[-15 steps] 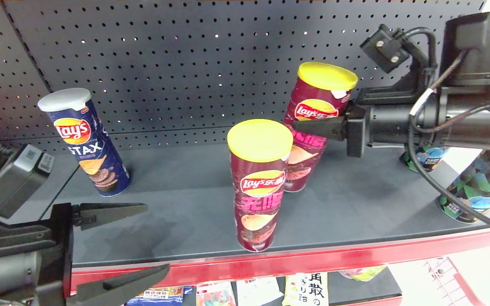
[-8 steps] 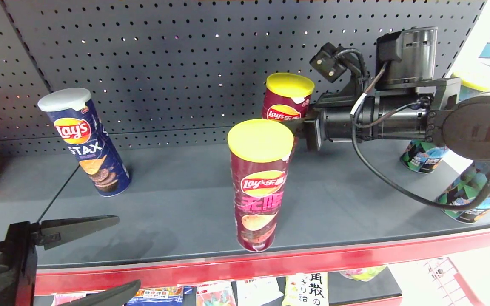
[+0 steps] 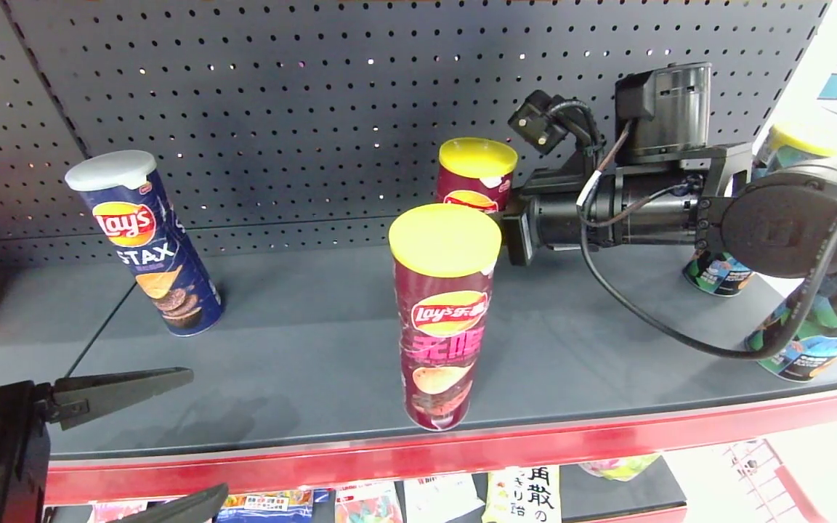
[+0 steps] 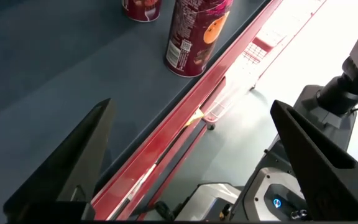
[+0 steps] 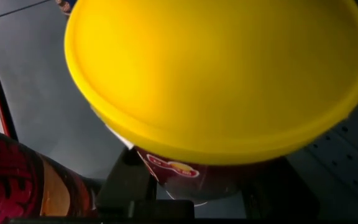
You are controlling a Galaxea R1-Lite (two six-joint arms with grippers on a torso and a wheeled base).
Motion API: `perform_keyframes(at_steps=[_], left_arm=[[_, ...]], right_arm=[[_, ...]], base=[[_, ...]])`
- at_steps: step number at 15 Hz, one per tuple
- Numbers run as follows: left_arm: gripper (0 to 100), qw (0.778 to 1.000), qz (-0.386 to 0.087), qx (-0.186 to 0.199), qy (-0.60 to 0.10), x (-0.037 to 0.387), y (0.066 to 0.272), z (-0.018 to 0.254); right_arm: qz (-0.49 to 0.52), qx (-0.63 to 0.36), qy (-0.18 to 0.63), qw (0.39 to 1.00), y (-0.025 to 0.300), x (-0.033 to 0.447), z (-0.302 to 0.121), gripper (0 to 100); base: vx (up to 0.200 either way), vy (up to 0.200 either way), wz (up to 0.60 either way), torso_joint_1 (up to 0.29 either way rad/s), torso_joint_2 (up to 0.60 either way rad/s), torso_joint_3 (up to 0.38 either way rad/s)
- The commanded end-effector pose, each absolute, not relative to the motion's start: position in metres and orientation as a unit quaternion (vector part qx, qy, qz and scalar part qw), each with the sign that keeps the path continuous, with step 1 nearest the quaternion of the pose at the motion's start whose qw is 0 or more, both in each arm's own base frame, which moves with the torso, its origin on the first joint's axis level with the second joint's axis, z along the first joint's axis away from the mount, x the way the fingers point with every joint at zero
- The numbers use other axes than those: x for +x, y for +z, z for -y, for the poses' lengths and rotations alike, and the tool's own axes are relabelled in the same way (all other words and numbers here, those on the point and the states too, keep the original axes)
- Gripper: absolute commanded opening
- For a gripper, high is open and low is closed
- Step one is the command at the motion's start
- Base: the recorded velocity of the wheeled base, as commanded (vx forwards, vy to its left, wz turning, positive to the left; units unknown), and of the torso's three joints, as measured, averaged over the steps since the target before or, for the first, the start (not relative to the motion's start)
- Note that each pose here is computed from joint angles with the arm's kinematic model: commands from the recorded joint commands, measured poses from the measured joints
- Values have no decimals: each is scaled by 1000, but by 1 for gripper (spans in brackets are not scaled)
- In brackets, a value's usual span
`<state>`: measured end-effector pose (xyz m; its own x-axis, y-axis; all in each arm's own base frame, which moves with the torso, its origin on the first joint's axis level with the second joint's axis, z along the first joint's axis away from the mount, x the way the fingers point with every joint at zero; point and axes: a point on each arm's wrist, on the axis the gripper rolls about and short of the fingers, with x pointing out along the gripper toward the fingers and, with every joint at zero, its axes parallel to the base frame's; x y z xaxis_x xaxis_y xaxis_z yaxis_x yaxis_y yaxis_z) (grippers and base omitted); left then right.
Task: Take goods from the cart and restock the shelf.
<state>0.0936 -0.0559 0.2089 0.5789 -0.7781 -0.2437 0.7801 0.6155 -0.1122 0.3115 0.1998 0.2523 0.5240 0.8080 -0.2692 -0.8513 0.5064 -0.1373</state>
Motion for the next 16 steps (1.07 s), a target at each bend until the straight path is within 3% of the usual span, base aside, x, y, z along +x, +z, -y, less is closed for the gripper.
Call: perform_keyframes(at_steps=[1,7,8,16], left_arm=[[100,888,-135,4,-439,94,209,56],[100,888,-140,4,-438,93,205,55],[100,888,-140,3,-438,93,206,55],[100,893,-154,7,-422,100,203,58]], right_arm=[[-87,-127,482,863,251,312,-201,0],[-89,-127,483,862,250,311,-203,0],[-87,-127,482,862,252,310,-203,100],[-111,-132,452,875,252,266,-178,100]], base=[[0,0,0,0,0,0],[0,0,0,0,0,0],[0,0,0,0,0,0],[0,0,0,0,0,0]])
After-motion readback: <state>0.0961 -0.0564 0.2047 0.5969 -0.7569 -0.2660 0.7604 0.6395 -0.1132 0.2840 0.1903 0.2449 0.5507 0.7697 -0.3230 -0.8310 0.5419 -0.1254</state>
